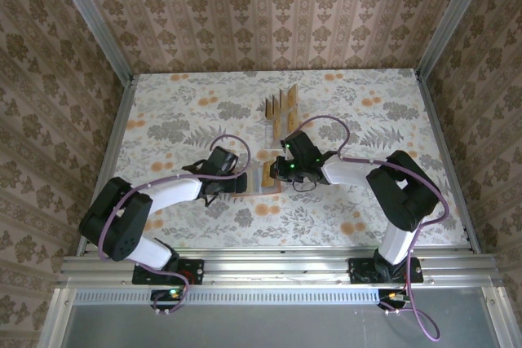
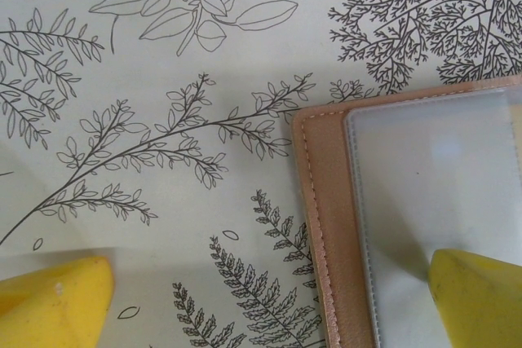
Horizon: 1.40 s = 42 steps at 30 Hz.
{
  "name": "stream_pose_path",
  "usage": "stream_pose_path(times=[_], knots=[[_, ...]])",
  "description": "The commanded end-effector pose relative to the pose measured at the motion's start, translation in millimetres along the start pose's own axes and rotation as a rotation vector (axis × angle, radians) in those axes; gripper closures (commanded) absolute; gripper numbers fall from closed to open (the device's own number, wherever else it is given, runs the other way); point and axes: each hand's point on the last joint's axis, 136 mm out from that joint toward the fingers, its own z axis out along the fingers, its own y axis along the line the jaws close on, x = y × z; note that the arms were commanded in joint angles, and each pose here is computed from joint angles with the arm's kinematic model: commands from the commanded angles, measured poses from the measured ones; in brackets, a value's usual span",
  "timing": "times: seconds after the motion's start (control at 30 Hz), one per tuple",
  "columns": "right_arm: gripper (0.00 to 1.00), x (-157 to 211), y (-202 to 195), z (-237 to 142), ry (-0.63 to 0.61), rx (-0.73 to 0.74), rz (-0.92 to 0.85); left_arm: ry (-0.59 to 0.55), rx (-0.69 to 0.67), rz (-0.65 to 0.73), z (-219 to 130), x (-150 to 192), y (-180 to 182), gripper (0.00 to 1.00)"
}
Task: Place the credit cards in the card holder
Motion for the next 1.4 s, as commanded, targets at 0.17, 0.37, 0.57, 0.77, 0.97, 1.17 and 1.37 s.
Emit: stream_pose_path(times=[0.17, 0.37, 0.57, 0.77, 0.97, 1.17, 1.37], knots=[[1.0, -8.1, 19.1, -10.3, -0.038, -0.133, -0.027, 0.04, -0.053, -0.007, 2.0, 17.3, 13.1, 0.0], [1.0, -13.0, 33.5, -11.3, -0.061, -0.217, -0.049, 0.04, -0.055, -0.008, 2.1, 18.6, 14.0, 0.0], [1.0, -14.3, 34.7, -4.3, -0.067, -0.246, -0.033, 0.04, -0.055, -0.008, 1.4, 18.7, 14.0, 0.0], [1.0, -14.4, 33.5, 3.0, -0.068, -0.264, -0.024, 0.04, -0.056, -0.006, 1.1, 18.3, 14.0, 0.0], [1.0, -12.4, 28.7, 10.5, -0.063, -0.264, -0.014, 0.043, -0.058, -0.004, 1.4, 19.3, 14.5, 0.0], [1.0, -8.3, 22.4, 16.4, -0.057, -0.26, -0.007, 0.04, -0.058, -0.003, 0.6, 19.0, 14.7, 0.0], [1.0, -0.8, 14.5, 21.8, -0.039, -0.253, 0.002, 0.039, -0.056, -0.005, 0.5, 18.7, 14.3, 0.0]])
